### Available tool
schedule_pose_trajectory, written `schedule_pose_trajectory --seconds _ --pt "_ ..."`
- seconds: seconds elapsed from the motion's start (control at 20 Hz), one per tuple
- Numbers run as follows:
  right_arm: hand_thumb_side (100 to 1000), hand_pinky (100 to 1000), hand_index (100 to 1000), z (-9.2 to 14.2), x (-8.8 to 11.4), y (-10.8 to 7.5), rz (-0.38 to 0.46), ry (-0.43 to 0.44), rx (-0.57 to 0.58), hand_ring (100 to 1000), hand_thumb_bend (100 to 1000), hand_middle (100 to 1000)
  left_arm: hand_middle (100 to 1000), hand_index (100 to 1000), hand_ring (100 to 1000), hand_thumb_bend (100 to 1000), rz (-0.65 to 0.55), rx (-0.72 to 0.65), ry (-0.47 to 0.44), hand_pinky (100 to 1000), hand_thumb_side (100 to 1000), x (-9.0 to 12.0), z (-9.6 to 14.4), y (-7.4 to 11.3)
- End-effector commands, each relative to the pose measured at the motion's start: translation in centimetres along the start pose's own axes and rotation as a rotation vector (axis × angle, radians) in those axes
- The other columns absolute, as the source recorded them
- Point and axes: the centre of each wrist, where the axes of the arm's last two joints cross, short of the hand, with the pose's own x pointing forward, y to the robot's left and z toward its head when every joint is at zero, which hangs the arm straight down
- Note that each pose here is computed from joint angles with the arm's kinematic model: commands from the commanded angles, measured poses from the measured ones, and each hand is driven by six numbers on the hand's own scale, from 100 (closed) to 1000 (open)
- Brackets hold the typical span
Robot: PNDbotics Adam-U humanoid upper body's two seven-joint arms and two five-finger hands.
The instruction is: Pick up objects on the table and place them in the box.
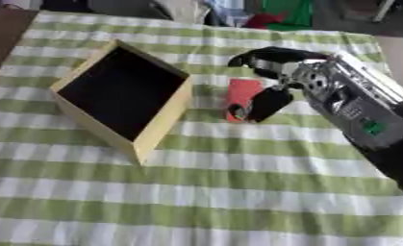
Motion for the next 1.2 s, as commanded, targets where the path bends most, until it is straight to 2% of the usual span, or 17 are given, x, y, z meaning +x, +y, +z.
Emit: schedule_pose_trajectory --seconds 0.05,0.45,0.8,1.0,1.15,1.2 --pt "280 1000 1000 -0.3 -0.4 -0.9 -0.116 0.138 0.141 1000 281 975 471 648 506 229 0.004 -0.007 -0.028 1000 106 0.6 -0.5 0.0" --pt "291 1000 1000 -2.5 -1.9 -0.5 -0.112 0.193 0.163 1000 350 979 471 647 506 225 0.007 -0.007 -0.027 1000 111 0.5 -0.4 0.0" --pt "292 1000 1000 -3.7 -2.5 0.0 -0.091 0.201 0.199 1000 381 974 470 645 505 218 0.009 -0.008 -0.027 1000 113 0.5 -0.4 0.0" --pt "278 1000 1000 -4.2 -2.8 0.0 -0.096 0.218 0.203 1000 378 933 470 645 505 218 0.011 -0.008 -0.027 1000 116 0.5 -0.4 0.0" --pt "243 1000 978 -4.6 -2.8 0.1 -0.102 0.227 0.194 1000 321 833 471 645 505 215 0.012 -0.007 -0.026 1000 119 0.5 -0.4 0.0" --pt "243 1000 978 -4.7 -2.8 0.1 -0.103 0.229 0.189 1000 321 833 471 645 505 215 0.012 -0.007 -0.026 1000 119 0.5 -0.4 -0.1"
